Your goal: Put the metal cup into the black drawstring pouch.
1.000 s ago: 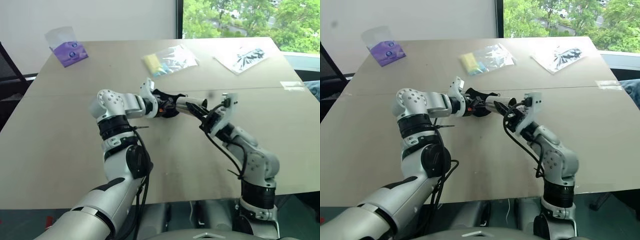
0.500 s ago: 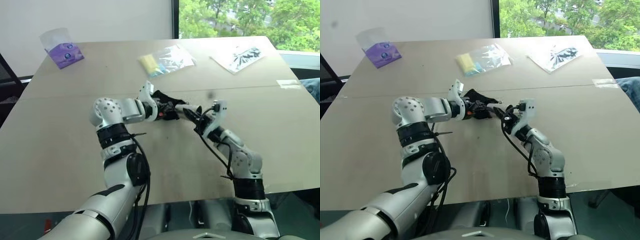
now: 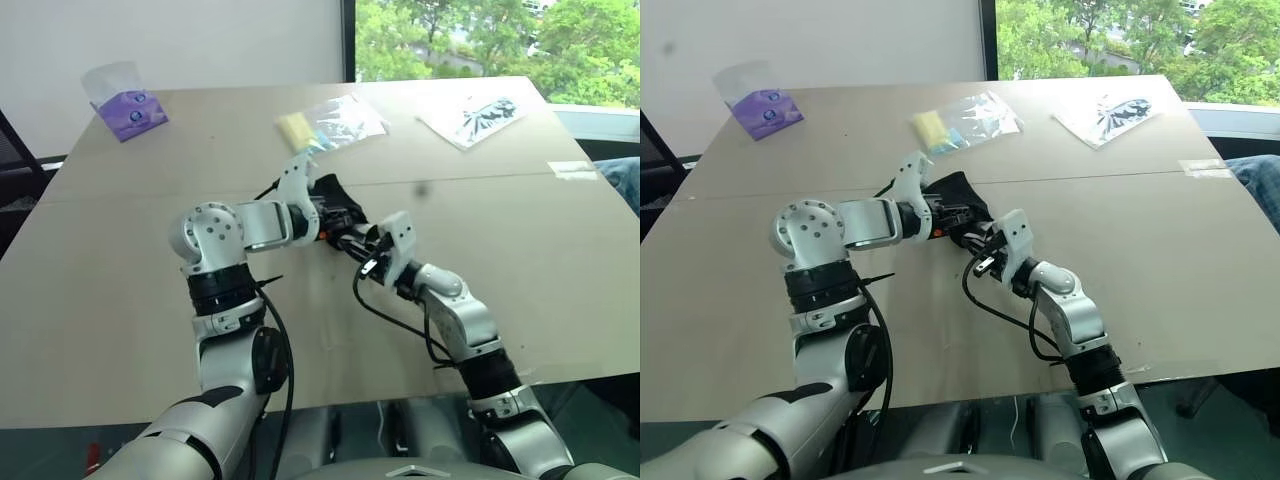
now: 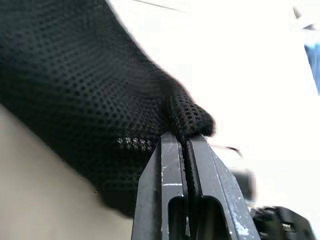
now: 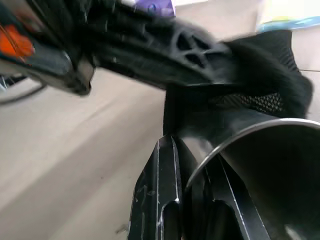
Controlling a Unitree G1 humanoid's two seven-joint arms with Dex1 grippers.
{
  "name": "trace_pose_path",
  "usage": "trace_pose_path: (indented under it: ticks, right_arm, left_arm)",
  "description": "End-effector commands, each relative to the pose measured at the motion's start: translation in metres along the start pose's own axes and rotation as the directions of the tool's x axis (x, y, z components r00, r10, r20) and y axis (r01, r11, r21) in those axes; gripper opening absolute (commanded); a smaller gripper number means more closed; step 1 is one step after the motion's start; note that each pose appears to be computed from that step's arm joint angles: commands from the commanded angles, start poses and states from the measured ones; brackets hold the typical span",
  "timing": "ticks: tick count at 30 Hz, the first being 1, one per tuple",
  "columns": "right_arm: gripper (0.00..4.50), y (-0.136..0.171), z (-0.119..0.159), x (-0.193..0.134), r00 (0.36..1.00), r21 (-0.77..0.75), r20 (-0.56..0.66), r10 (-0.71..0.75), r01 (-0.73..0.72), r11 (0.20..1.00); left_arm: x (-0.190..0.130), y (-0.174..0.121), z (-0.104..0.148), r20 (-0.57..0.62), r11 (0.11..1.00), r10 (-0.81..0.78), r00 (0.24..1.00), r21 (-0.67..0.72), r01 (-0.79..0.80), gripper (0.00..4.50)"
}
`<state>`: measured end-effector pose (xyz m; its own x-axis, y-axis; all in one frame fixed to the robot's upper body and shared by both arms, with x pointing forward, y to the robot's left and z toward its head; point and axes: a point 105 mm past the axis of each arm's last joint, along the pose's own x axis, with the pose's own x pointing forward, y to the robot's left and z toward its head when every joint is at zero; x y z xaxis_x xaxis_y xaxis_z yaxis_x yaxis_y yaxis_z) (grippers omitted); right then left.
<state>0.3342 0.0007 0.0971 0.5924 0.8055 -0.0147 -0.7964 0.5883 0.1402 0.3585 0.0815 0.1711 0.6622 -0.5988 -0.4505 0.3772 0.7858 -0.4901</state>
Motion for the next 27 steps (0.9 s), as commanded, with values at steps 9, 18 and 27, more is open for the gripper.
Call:
trace_pose_path:
  ticks: [9, 18, 27]
  right_arm:
    - [0.01, -0.004, 0.012, 0.018, 0.978, 0.384, 0.201, -0.051, -0.031, 0.923]
    - [0.01, 0.002, 0.047, 0.035, 0.926, 0.433, 0.376, -0.028, -0.149, 0.889]
    - [0.01, -0.003, 0.063, 0.037, 0.901, 0.454, 0.432, -0.030, -0.188, 0.871]
  left_arm:
    - [-0.006, -0.038, -0.001, 0.016, 0.985, -0.133, 0.991, 0.115, 0.130, 0.00]
    - [-0.004, -0.063, -0.003, -0.015, 0.963, -0.240, 0.971, 0.122, 0.240, 0.00]
    - [-0.010, -0.071, 0.022, 0.104, 0.946, -0.315, 0.944, -0.051, 0.321, 0.00]
